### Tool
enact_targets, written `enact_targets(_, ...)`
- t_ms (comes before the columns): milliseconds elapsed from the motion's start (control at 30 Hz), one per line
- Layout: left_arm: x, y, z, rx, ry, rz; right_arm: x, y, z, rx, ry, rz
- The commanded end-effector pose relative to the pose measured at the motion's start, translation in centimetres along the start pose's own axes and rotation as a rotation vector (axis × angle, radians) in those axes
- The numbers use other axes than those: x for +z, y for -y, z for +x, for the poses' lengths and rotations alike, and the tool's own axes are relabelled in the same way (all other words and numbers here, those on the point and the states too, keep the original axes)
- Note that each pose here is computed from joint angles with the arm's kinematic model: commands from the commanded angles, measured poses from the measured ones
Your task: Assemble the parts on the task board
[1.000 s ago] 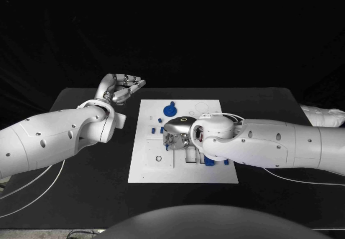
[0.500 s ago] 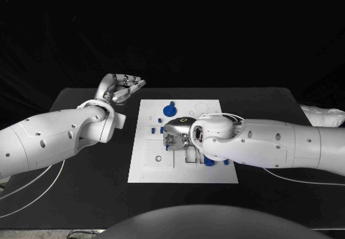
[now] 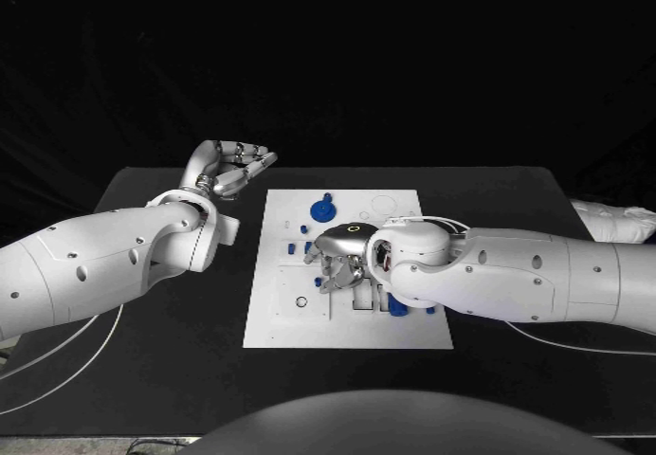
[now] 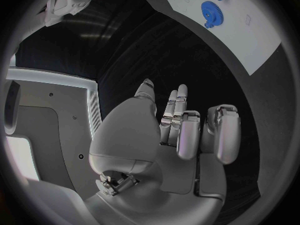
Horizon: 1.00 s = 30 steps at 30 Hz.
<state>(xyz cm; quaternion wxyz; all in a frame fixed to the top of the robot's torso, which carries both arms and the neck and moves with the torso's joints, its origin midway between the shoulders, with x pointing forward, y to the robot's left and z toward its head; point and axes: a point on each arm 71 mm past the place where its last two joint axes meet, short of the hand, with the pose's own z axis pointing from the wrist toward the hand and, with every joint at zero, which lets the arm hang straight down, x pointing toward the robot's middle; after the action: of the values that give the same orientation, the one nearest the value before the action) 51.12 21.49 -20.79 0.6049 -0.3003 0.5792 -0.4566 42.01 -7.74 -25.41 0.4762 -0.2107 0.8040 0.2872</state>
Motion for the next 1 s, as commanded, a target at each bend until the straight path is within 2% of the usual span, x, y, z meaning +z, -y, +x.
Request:
enact_targets(33, -0.01, 0.19, 0.18, -0.006, -0.016, 0.012, -0.7, 0.2, -0.9, 0.03, 0.118, -0.017)
enact_targets(133, -0.02, 0.15, 0.09, -0.005, -0.014, 0.01, -1.7, 0.9, -1.9, 0.098, 0.186, -0.02)
enact_targets(233, -0.01, 0.09, 0.0, -0.004, -0.012, 0.009, -3.5, 2.4, -4.0, 0.226, 0.258, 0.001)
enact_targets(333, 0.02, 0.06, -0.02, -0.003, -0.011, 0.008, -5.2, 3.9, -5.8, 0.287, 0.293, 0.023)
enact_targets(467, 0.1, 0.08, 0.1, -0.003, -0.012, 0.009, -7.1, 5.7, -7.1, 0.251, 0.316, 0.057)
enact_targets(600, 0.15, 0.13, 0.23, -0.003, -0.014, 0.011, -8.4, 7.1, -7.4, 0.145, 0.3, 0.1)
enact_targets(767, 0.18, 0.14, 0.3, -0.004, -0.015, 0.012, -9.3, 8.6, -6.5, 0.038, 0.246, 0.166)
enact_targets(1000, 0.2, 0.06, 0.19, -0.002, -0.013, 0.01, -9.1, 9.9, -5.0, -0.007, 0.169, 0.227)
